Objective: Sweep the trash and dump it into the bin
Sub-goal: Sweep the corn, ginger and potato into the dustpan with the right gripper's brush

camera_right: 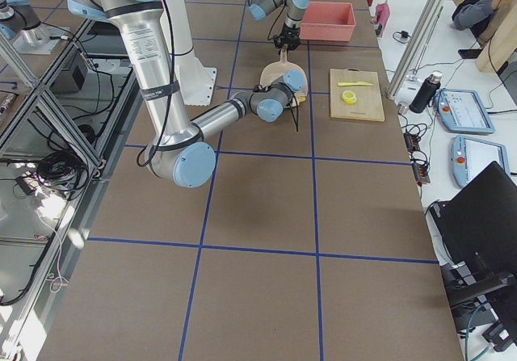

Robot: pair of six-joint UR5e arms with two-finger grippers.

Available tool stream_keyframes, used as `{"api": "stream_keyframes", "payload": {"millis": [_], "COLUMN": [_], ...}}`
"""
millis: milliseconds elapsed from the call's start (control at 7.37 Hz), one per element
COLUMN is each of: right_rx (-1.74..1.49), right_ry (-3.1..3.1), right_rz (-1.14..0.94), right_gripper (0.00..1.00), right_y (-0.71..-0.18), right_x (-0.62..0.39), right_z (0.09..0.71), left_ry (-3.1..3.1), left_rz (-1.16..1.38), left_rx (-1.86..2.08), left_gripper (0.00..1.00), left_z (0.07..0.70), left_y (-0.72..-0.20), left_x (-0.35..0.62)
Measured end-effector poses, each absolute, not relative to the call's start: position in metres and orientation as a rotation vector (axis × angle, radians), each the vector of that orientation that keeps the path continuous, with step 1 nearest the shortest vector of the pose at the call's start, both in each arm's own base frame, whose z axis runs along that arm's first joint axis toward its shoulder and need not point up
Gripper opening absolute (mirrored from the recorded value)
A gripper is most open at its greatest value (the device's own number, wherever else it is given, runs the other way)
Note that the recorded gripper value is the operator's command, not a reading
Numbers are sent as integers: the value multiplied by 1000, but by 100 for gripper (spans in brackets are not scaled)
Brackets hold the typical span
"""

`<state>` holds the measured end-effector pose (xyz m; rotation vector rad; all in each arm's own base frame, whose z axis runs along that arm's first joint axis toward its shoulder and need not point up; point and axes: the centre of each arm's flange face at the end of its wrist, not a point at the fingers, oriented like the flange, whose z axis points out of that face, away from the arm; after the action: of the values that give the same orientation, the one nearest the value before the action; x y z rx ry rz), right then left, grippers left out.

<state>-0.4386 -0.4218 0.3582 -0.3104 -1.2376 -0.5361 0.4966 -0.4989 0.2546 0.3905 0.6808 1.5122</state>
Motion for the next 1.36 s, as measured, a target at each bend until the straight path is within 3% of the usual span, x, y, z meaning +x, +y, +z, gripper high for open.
{"api": "stream_keyframes", "payload": {"millis": [1357], "right_rx": [-319], "right_ry": [-1232], "right_rz": [-519], "right_gripper": [0], "right_y": [-413], "right_x": [-504], "right_z": [285], "left_ry": [688], "left_rz": [1536], "left_rx": [405], "left_gripper": [0], "left_z": [260], "left_y": [-488], "left_x": [507]}}
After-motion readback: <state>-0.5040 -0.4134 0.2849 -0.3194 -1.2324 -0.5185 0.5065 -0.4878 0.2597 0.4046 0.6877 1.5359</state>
